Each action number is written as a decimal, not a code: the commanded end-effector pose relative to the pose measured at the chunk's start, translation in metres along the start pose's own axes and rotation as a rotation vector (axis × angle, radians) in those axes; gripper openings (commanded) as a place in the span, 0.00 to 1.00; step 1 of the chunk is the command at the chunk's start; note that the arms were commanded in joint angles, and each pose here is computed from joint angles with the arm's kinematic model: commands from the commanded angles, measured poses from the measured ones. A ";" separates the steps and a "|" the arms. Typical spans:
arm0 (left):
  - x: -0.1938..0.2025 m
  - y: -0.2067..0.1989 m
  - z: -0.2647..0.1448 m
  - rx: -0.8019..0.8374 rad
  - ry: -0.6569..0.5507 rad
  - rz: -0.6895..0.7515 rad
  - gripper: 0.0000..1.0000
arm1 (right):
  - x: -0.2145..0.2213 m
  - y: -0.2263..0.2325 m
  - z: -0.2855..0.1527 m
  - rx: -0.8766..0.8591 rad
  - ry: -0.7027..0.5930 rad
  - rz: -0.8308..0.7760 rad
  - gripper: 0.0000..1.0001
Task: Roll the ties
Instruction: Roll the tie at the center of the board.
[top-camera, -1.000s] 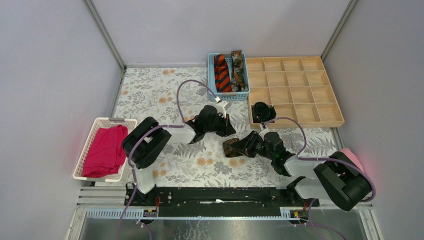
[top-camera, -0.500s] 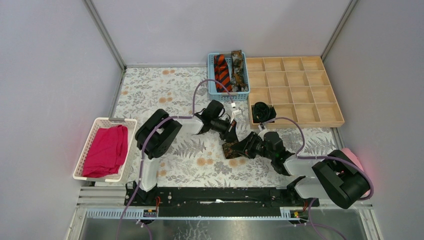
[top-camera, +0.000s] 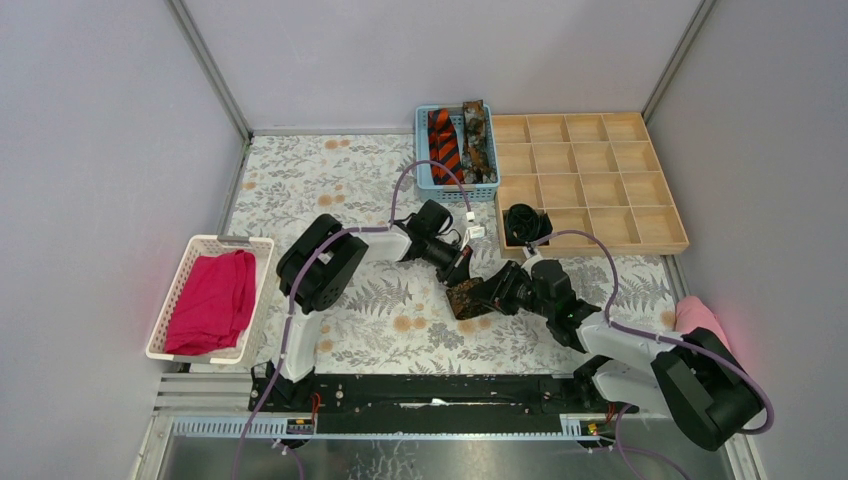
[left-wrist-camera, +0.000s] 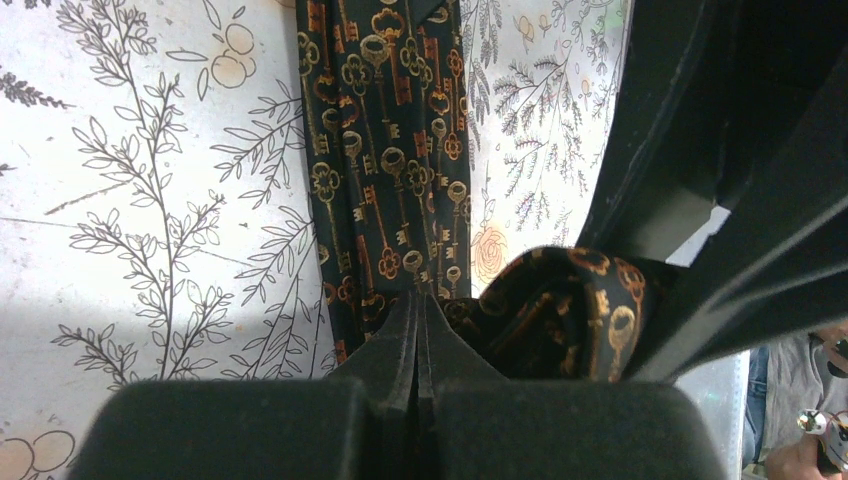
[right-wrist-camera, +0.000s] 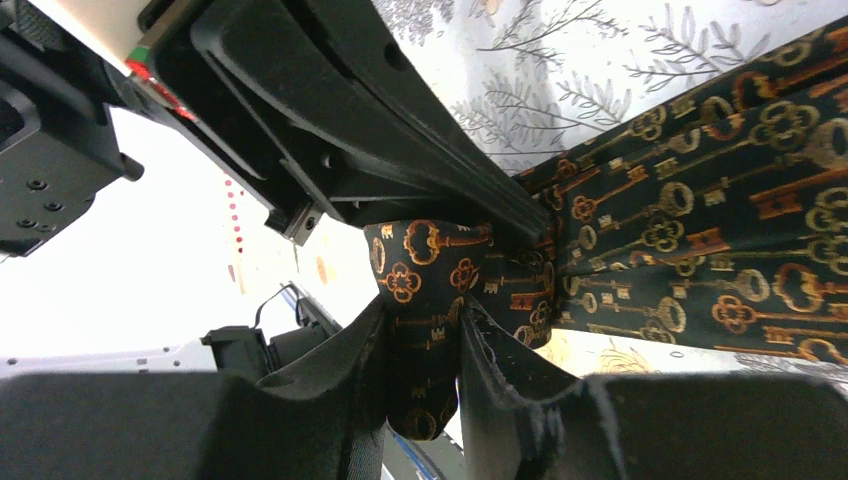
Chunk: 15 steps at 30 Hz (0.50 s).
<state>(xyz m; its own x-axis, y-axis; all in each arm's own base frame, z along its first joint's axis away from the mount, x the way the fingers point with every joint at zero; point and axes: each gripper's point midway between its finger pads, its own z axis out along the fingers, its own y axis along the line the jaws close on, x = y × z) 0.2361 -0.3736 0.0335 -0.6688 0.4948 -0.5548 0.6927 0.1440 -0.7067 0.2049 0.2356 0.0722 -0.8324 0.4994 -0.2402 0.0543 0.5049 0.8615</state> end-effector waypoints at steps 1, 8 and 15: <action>0.004 -0.003 0.000 0.043 0.029 -0.018 0.00 | -0.019 -0.010 0.000 0.092 -0.070 -0.025 0.33; 0.002 0.001 0.001 0.032 0.037 -0.002 0.00 | -0.021 -0.035 0.002 0.206 -0.071 -0.037 0.33; -0.003 0.002 0.000 0.025 0.040 0.003 0.00 | -0.026 -0.054 0.003 0.301 -0.078 -0.073 0.33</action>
<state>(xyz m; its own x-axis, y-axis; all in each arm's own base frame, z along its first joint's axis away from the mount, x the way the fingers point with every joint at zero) 0.2388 -0.3746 0.0307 -0.6599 0.5202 -0.5422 0.6921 0.1398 -0.7082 0.2133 0.2129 0.0393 -0.8209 0.5015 -0.2731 0.1520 0.6529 0.7420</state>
